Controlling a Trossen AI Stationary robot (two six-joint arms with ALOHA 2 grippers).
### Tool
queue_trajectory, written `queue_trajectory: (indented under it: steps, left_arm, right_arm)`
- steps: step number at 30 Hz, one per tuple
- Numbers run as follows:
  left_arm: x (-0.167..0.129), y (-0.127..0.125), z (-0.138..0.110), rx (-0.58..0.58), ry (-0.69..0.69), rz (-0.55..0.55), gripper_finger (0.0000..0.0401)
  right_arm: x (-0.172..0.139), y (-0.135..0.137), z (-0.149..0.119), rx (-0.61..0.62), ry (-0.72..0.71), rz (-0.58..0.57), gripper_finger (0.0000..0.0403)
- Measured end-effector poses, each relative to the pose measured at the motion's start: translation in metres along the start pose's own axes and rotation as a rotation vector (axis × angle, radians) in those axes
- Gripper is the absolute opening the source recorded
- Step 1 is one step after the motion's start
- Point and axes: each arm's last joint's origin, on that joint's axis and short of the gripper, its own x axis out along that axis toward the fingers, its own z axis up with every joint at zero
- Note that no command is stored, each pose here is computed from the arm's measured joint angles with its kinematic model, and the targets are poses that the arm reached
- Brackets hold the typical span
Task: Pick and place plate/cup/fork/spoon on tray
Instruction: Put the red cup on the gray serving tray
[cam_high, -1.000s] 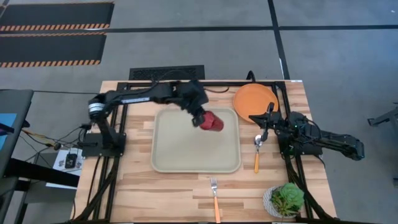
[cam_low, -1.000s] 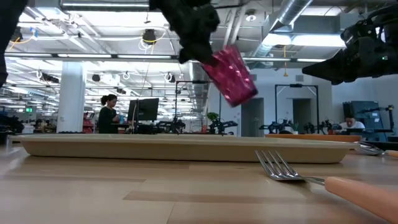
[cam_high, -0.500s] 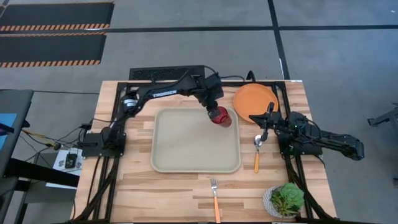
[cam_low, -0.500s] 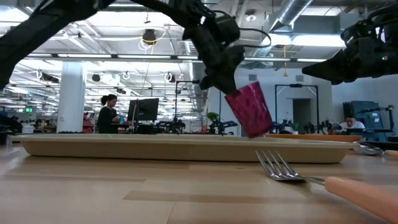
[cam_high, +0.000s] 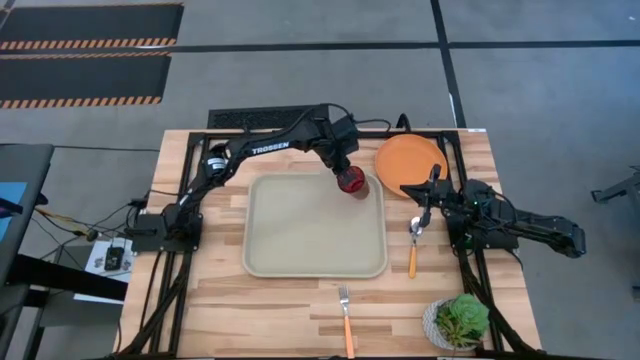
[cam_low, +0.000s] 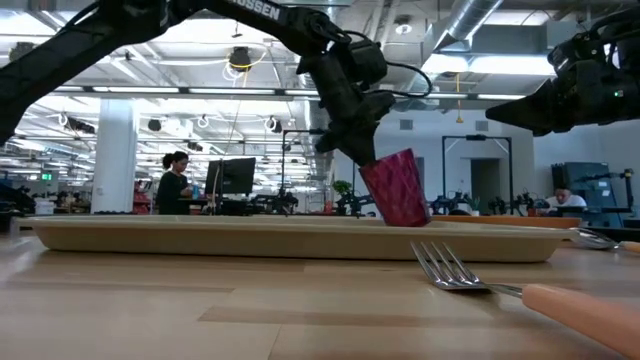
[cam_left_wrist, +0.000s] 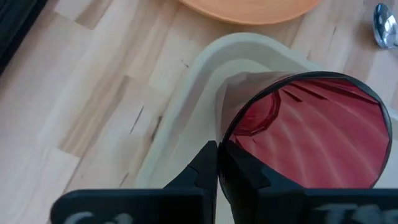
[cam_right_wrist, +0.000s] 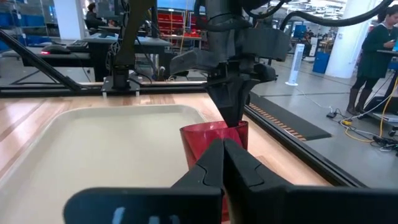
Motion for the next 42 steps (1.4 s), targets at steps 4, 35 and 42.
queue_trajectory:
  steps: [4,35,42]
  left_arm:
    - [0.0002,-0.0004,-0.0001,0.002,0.000,-0.001,0.0021]
    - [-0.0003,-0.0022,0.0081,0.051,-0.076,-0.090,0.0082]
    - [-0.0001,-0.0035,0.0078,0.053,-0.070,-0.130,0.0082]
  right_arm:
    - [0.0000,0.0000,0.0000,0.000,0.000,0.000,0.0023]
    - [0.0000,0.0000,-0.0001,0.000,0.001,0.000,0.0023]
    - [0.0000,0.0000,-0.0001,0.000,0.001,-0.001,0.0018]
